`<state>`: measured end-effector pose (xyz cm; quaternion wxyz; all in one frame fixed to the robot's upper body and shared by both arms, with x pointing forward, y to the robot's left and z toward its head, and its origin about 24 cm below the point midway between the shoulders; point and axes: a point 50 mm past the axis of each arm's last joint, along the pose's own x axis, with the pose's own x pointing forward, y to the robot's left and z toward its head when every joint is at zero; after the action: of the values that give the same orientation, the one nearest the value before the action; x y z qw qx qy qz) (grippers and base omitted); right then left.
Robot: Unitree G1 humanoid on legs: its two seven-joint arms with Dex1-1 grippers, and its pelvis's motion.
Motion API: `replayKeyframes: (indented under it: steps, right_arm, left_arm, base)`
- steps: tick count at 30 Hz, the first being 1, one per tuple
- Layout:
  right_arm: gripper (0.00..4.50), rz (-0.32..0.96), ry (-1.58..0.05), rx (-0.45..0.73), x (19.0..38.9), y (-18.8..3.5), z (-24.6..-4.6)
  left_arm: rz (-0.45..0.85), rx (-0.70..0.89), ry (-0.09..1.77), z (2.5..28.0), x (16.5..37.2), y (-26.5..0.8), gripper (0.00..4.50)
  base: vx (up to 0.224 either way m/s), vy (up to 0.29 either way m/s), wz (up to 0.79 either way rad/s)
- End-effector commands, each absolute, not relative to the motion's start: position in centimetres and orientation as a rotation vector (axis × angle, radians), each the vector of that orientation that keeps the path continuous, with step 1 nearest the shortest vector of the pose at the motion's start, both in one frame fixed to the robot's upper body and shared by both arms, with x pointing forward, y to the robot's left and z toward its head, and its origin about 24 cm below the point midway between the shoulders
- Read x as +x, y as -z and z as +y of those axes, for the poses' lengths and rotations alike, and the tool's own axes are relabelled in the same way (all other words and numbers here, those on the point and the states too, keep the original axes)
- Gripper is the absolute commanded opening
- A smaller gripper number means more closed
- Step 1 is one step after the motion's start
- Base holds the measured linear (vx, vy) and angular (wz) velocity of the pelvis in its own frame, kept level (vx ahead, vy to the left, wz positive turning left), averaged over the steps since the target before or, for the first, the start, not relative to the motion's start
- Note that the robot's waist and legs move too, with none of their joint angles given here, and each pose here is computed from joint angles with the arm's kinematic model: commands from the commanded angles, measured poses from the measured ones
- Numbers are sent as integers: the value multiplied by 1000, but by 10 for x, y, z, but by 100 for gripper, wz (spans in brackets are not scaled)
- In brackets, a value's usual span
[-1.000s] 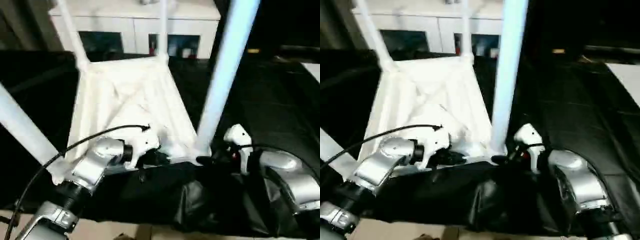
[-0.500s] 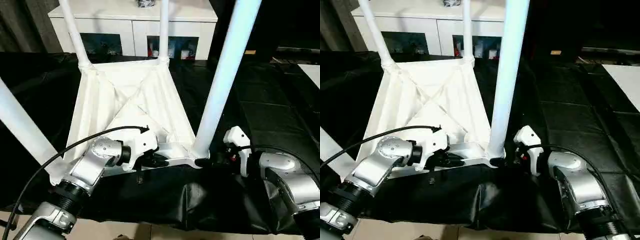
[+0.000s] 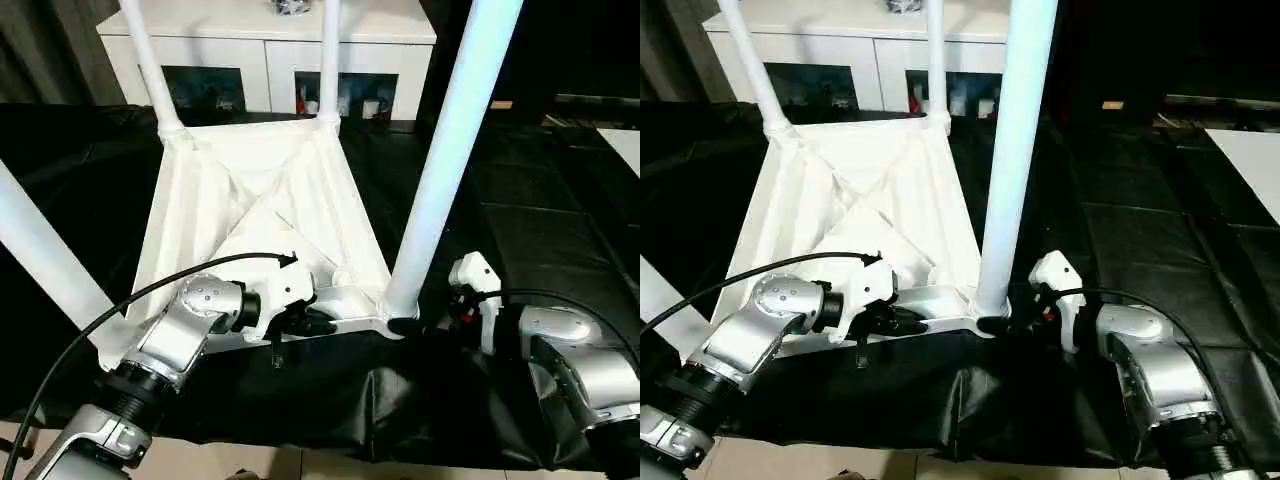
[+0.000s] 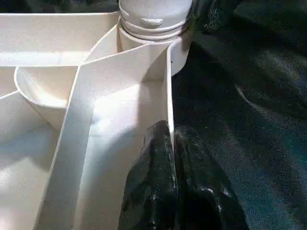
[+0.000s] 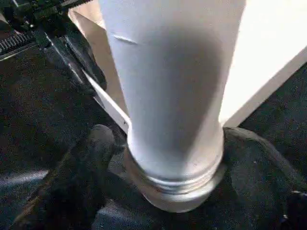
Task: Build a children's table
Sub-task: Rotate leg to tighten
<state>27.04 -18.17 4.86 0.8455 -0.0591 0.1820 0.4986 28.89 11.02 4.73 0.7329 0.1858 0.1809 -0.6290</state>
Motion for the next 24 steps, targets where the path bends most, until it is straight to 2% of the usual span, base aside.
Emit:
replayKeyframes:
  steps: [1,7,17,24]
  right_arm:
    - [374,335,-1117,-130,272,-56,-172]
    - [374,352,-1119,-132,272,-53,-173]
    - [282,353,-1124,-90,273,-51,-171]
    - [267,362,-1126,-91,273,-48,-169]
  left_arm:
    - [429,407,1428,104,282,-38,0]
    - [429,413,1421,106,283,-38,0]
    - [430,410,1418,107,284,-38,0]
    - [437,413,1417,108,284,-37,0]
  base:
    - [0,0,0]
    - [0,0,0]
    - [0,0,0]
    - [0,0,0]
